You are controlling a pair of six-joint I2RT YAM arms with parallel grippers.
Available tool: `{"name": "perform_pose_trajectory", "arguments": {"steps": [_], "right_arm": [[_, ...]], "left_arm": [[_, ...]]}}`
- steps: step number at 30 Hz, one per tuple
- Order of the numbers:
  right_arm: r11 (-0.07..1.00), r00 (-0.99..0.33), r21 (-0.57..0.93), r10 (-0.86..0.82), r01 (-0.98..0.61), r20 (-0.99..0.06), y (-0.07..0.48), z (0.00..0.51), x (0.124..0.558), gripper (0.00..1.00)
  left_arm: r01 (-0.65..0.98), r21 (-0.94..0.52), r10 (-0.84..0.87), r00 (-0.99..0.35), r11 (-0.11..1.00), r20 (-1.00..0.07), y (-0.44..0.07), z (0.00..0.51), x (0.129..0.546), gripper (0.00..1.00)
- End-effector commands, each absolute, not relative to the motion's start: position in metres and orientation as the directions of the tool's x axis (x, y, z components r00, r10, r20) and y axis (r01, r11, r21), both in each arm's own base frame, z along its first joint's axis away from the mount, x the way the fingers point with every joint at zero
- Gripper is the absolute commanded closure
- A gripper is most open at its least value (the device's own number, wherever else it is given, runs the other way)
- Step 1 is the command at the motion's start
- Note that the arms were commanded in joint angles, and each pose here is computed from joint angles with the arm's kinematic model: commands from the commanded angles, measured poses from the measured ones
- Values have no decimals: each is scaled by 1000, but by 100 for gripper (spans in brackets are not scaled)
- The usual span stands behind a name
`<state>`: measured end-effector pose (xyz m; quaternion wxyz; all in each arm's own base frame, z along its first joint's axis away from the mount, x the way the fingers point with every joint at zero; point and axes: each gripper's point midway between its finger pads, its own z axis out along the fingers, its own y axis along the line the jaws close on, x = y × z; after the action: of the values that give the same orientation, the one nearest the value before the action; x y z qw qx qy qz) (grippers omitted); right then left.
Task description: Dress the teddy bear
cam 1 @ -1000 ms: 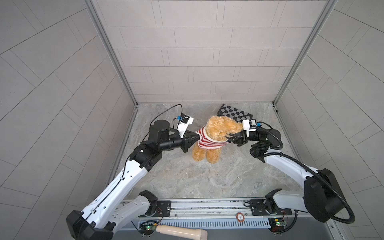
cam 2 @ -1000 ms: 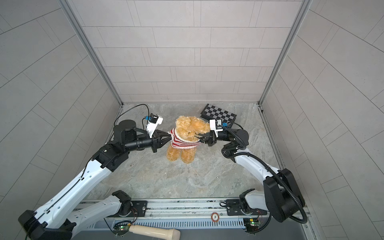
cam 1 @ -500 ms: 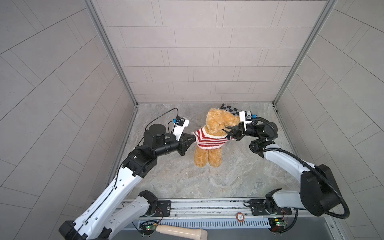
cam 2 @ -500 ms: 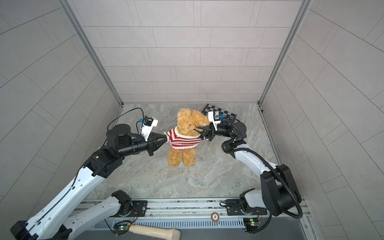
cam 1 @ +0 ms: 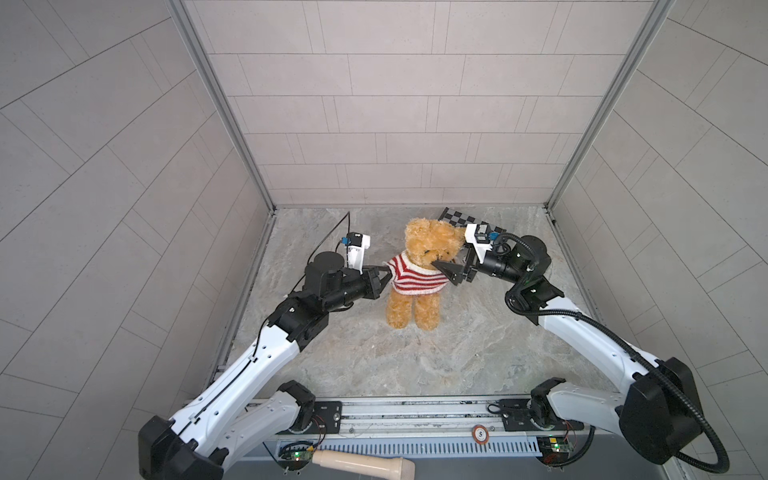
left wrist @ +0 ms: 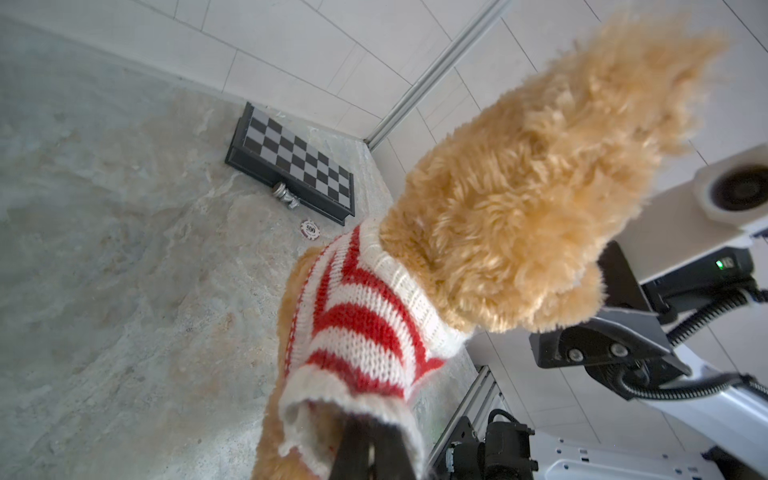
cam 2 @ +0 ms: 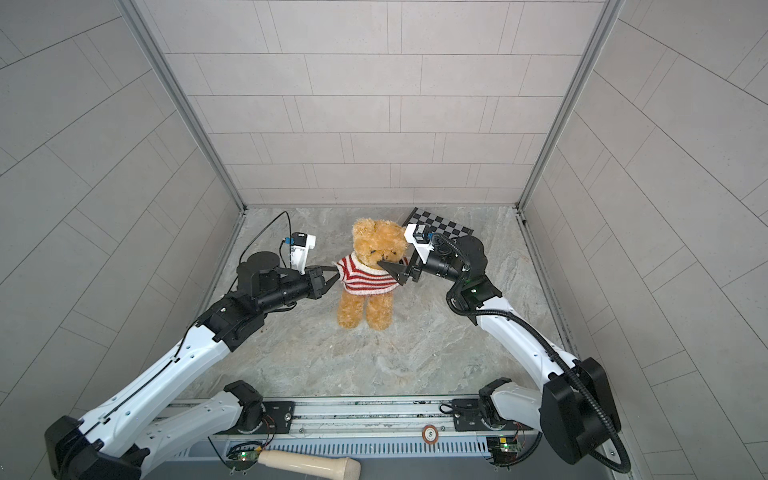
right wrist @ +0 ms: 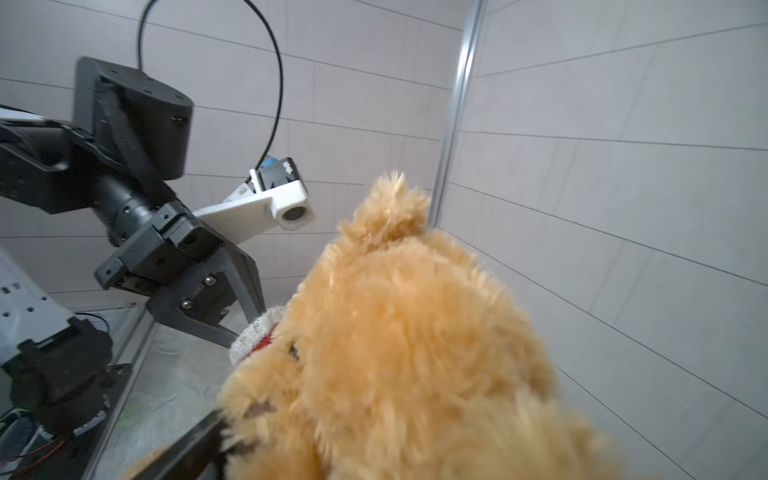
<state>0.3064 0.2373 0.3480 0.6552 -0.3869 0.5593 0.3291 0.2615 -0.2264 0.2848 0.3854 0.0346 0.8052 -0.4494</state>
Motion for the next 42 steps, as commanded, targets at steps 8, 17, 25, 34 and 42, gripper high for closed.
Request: {"name": "perform_pose_trajectory", "arguments": {"steps": [8, 17, 25, 34, 42], "right_arm": [[560, 122, -165, -112, -812, -986, 237, 321, 315, 2], [438, 59, -82, -65, -895, -996, 299, 260, 278, 23], [421, 27, -69, -105, -905, -994, 314, 232, 283, 47], [383, -48, 5, -103, -924, -994, 332, 201, 295, 61], [477, -95, -1, -176, -879, -980, 326, 169, 318, 82]], "left_arm": [[210, -836, -514, -704, 507, -490, -225, 277, 291, 100], [96, -861, -585, -696, 499, -417, -223, 252, 305, 100], [68, -879, -585, -721, 472, -370, -247, 236, 312, 100], [48, -878, -585, -729, 476, -356, -257, 225, 313, 100], [40, -878, -586, -730, 477, -352, -257, 220, 313, 100]]}}
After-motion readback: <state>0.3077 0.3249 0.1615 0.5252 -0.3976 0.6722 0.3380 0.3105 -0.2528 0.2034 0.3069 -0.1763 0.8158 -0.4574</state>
